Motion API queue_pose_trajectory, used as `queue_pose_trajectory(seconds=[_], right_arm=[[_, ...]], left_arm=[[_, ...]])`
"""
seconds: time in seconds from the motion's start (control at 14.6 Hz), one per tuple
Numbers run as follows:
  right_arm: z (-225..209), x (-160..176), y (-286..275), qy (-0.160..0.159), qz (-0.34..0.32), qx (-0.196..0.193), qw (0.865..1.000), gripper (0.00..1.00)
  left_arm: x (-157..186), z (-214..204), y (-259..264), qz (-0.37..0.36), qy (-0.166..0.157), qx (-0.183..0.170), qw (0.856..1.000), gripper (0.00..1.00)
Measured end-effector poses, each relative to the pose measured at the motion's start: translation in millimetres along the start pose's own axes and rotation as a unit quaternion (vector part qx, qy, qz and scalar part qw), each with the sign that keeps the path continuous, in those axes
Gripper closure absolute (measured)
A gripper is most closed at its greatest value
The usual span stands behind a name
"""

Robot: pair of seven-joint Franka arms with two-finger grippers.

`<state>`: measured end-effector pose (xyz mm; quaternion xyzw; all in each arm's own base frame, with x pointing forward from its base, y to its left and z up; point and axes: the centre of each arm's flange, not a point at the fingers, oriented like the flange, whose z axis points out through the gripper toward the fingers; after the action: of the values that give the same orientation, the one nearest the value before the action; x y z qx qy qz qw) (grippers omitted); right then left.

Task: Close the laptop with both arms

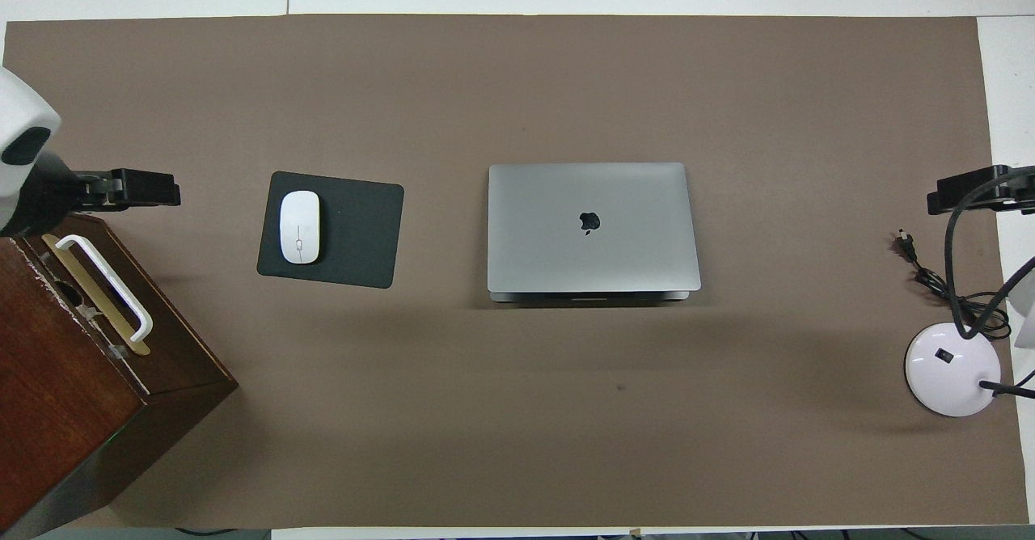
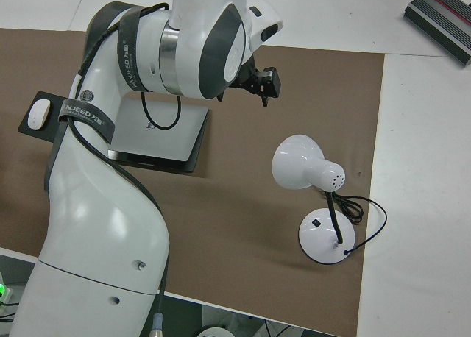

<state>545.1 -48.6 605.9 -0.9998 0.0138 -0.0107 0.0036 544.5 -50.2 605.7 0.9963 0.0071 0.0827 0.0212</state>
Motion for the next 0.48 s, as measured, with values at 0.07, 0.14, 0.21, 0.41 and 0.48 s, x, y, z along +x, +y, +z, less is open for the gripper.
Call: queue_pose_trajectory(seconds=[0.07,0.14,0.21,0.41,0.48], right_arm=[[0,0,0,0.000,0.000,0.000,1.000,0.00],[0,0,-2,0.000,-0.002,0.000,1.000,0.00],[0,0,-4,0.000,-0.004,0.000,1.000,0.00],[0,0,-8,0.000,-0.007,0.000,1.000,0.00],[0,0,-7,0.000,-0.007,0.000,1.000,0.00]], left_arm=[[6,-5,-4,-0.004,0.002,0.000,1.000,0.00],[11,-9,-8,-0.007,0.003,0.001,1.000,0.00],[14,-10,-10,-0.009,-0.001,0.001,1.000,0.00],[16,-4,-11,-0.010,-0.031,0.003,0.999,0.00],[16,0,-11,-0.010,-0.039,0.003,0.999,0.00]])
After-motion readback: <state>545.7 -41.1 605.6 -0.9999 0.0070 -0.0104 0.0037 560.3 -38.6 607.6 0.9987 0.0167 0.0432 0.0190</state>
